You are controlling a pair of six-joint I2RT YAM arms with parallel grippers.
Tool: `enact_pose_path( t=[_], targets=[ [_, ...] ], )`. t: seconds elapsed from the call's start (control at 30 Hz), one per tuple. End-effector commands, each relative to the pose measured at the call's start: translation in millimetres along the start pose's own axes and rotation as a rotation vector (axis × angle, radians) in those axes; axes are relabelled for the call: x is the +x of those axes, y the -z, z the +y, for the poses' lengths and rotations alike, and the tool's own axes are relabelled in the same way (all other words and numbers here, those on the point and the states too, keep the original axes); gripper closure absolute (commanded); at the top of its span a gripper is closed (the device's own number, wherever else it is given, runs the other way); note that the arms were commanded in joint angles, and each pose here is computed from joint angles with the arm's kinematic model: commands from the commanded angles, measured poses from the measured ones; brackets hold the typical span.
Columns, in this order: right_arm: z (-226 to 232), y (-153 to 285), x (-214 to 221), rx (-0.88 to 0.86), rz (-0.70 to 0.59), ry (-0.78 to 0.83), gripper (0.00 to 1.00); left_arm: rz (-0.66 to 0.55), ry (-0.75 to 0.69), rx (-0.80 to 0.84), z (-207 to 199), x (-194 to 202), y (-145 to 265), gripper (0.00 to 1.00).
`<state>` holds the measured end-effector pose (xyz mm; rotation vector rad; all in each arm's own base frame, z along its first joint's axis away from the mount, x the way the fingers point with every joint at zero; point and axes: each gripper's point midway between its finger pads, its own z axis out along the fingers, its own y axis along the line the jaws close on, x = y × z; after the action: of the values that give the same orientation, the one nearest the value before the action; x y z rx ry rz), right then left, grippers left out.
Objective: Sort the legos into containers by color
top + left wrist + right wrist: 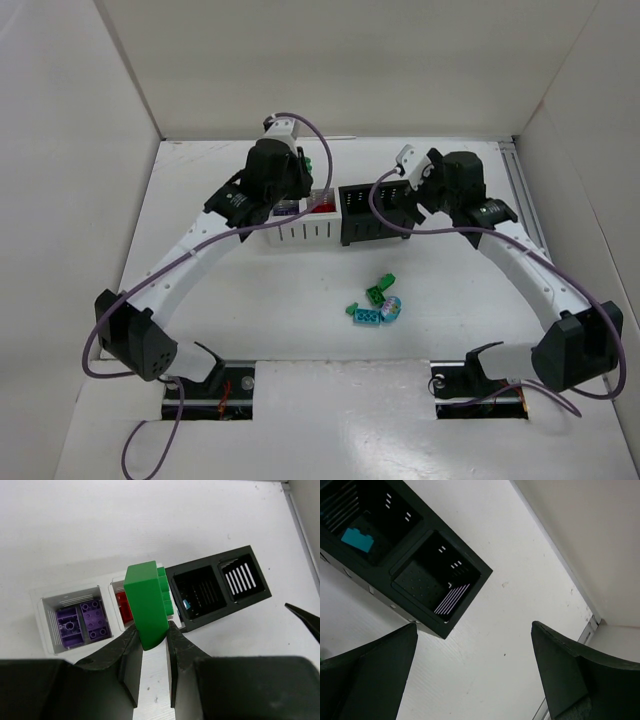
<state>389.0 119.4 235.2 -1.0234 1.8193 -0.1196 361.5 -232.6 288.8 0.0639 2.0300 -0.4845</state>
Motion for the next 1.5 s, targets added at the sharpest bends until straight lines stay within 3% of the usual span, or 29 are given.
enact_pose_path(
  t=[0.0,0.17,0.5,1.17,1.47],
  targets=[
    [-12.1,3.4,-34.4,0.013,-0.163,0.059,0.00,-0.001,-0.054,0.099,-16.6,-14.5,-0.8,1.00],
    [-10.1,-15.8,-39.3,-0.031,-0.167,0.067,0.00,0.066,-0.074,0.066,-5.3,-1.9,-19.6,1.00],
    [-16.7,-28.3,-63.0,-0.035,-0.224,0.072,0.00,0.065,-0.104,0.098,9.3,2.6,-36.2,1.00],
    [5.7,-33.6,-78.3,-0.100,-0.254,0.092,0.00,0.101,-0.085,0.117,11.6,23.6,-33.0,1.00],
    [10.8,-34.5,-79.3,-0.068,-0.215,0.084,0.00,0.134,-0.030,0.015,29.0,33.9,-28.8,1.00]
  ],
)
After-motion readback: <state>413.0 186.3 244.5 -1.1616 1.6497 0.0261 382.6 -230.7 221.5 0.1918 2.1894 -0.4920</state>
